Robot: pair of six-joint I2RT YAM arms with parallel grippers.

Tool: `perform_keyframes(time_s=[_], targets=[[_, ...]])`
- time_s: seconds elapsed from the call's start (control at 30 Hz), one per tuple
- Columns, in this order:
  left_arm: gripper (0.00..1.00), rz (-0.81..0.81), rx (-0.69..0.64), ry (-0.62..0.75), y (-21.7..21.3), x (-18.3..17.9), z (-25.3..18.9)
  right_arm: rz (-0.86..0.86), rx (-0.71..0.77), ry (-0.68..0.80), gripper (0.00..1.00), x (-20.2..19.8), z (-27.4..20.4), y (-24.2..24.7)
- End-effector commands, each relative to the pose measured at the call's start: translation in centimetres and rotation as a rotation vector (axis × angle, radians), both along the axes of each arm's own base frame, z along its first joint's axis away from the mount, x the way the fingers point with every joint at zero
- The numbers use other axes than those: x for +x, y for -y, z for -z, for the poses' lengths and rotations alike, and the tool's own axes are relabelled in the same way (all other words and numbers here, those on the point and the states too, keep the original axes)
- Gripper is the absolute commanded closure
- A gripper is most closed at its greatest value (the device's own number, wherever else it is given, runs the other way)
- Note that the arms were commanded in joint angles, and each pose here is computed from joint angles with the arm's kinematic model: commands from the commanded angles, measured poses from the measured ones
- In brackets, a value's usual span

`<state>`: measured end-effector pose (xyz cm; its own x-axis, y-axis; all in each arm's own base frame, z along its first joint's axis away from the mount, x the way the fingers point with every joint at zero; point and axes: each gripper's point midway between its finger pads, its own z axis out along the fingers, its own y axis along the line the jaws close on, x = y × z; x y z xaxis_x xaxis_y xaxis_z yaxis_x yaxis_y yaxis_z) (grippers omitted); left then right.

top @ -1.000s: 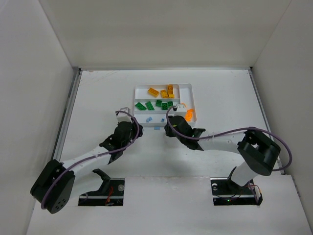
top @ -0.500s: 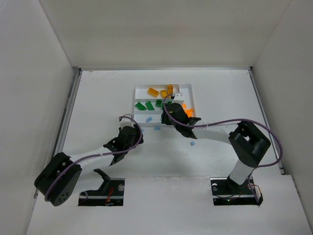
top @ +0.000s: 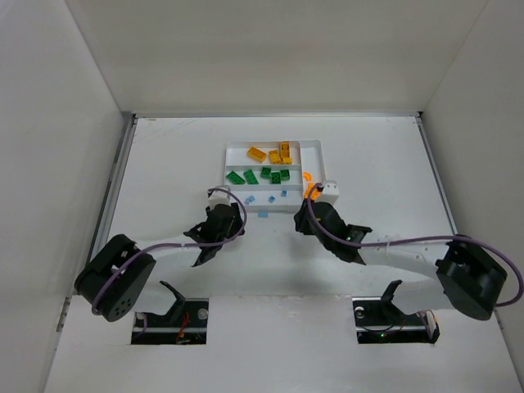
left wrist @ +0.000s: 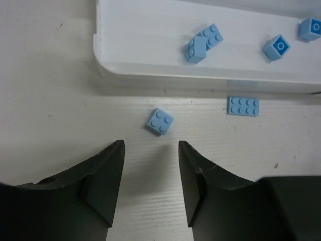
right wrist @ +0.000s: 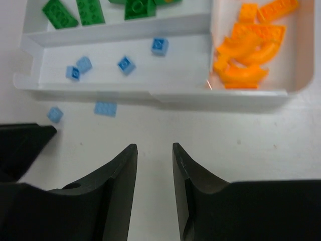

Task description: Sort the legos into containers by color

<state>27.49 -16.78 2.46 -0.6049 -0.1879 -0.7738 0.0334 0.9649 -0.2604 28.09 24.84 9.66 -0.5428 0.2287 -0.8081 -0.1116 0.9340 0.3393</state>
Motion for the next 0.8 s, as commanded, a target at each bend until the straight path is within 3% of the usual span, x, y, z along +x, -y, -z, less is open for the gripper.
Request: perform_keyframes(time_s=[0.0,0.4,0.67,0.77], targets=[[0.56,-0.001,0.014,0.051,0.5,1.7,-1.5,0.086,0.041,-0.030,0.60,-2.1,0.7,2.5],[0.58,-0.001,0.082,0.047,0.8,3.1,-0.8,0.191,-0.020,-0.140,0.57,-6.1,3.8,7.2],[0.81,0.022,0.086,0.060,1.6,3.0,-1.2,0.216,-0.027,-0.162,0.53,-6.4,4.0,7.9],[0.84,0.030,0.054,0.090,1.9,2.7,-2.7,0.222,-0.037,-0.175,0.52,-6.4,4.3,8.1]])
